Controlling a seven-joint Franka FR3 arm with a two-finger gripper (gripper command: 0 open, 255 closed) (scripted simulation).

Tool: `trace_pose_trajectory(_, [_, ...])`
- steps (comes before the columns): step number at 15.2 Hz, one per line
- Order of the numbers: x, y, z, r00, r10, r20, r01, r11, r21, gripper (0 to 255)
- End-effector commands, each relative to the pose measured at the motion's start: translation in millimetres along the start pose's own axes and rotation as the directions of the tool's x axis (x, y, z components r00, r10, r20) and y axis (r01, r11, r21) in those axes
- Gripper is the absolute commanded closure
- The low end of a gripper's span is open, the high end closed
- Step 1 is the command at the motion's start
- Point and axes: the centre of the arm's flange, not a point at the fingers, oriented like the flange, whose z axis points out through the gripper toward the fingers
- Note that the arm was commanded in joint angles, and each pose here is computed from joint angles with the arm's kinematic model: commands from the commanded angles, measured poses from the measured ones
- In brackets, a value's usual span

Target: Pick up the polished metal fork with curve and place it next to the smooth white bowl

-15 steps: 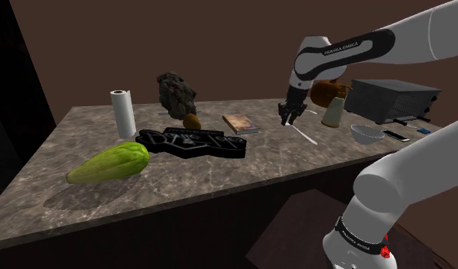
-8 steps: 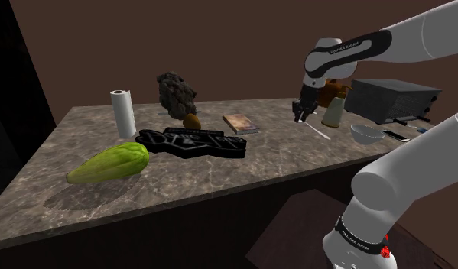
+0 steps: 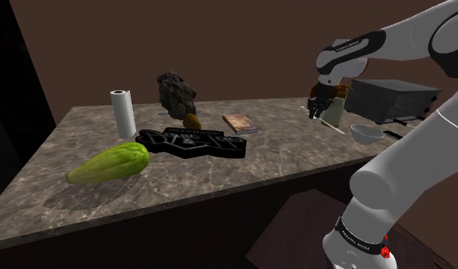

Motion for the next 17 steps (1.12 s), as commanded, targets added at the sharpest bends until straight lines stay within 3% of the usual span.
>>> trace_pose_trajectory(1, [1.1, 26.9, 1.0, 1.000, -0.002, 0.000, 0.002, 1.000, -0.001, 255])
trace_pose_trajectory(17, [37.4, 234.9, -1.0, 1.000, -0.002, 0.000, 0.002, 1.000, -0.001, 255])
